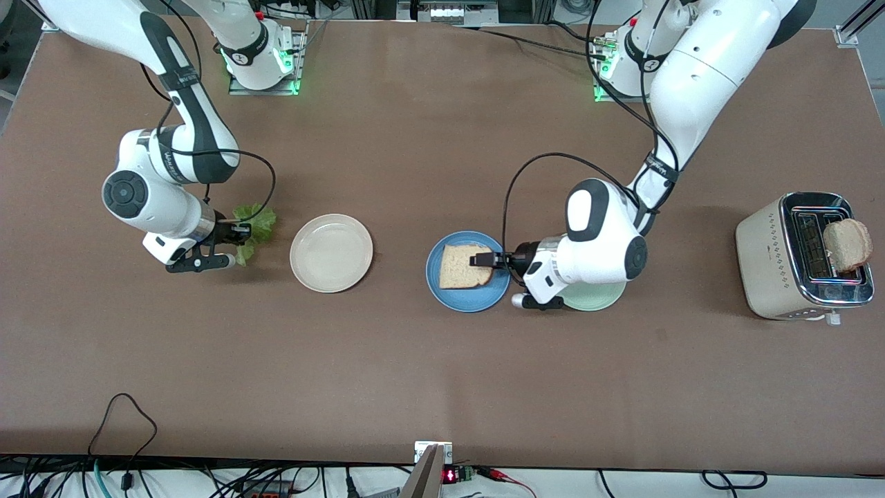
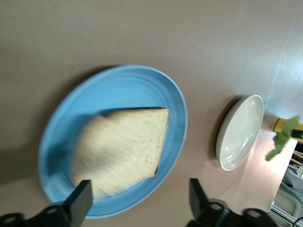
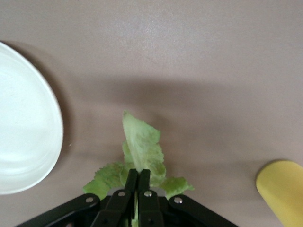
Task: Make sandwich in blue plate with both arms
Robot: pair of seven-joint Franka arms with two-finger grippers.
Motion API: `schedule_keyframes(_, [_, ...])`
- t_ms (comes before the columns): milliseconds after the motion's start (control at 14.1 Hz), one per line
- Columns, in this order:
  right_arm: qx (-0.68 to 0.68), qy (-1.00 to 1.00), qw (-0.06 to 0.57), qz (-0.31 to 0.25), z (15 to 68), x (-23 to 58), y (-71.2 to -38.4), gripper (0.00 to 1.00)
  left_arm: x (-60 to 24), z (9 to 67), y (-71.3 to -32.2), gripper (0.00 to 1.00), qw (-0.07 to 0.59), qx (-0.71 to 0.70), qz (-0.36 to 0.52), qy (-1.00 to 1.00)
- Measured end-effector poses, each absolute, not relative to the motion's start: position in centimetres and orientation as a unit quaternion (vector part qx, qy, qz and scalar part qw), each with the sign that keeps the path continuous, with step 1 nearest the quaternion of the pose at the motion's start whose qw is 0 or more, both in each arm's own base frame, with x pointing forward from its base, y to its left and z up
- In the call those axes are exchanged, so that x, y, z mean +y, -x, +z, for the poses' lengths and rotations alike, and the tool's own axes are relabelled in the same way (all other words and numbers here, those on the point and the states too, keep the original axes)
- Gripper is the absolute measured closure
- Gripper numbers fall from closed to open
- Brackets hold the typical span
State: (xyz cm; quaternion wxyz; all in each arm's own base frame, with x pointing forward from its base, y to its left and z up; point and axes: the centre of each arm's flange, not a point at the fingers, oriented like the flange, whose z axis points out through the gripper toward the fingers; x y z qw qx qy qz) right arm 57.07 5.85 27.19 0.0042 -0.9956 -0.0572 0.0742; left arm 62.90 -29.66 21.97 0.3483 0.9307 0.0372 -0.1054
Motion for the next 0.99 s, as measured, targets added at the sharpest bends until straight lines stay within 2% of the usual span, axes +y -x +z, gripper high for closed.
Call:
schedule_keyframes(71, [-0.051,0.995,0.003,0.085,28.4,6.0,-57.4,0.96,-28.3,21.7,-63.3,0.00,0.349,0.041,-0.102,-0.931])
schedule_keyframes(213, [-0.024,0.994,0.000,0.104,30.9,7.2,-58.0,0.96,-26.2,22.0,-64.2,0.00,0.351,0.046,-0.091,-0.931])
schedule_keyframes(425, [0.039,0.993,0.014,0.113,34.4,13.3,-58.3,0.96,-23.3,24.7,-65.3,0.00,0.331,0.046,-0.060,-0.941])
schedule_keyframes(709, [0.167,0.976,0.052,0.129,36.1,22.9,-56.8,0.96,-18.1,29.5,-65.4,0.00,0.231,-0.009,-0.035,-0.972])
schedule_keyframes(992, [0.291,0.944,0.070,0.141,35.6,31.4,-56.8,0.96,-11.5,36.3,-65.3,0.00,0.120,-0.015,-0.023,-0.992])
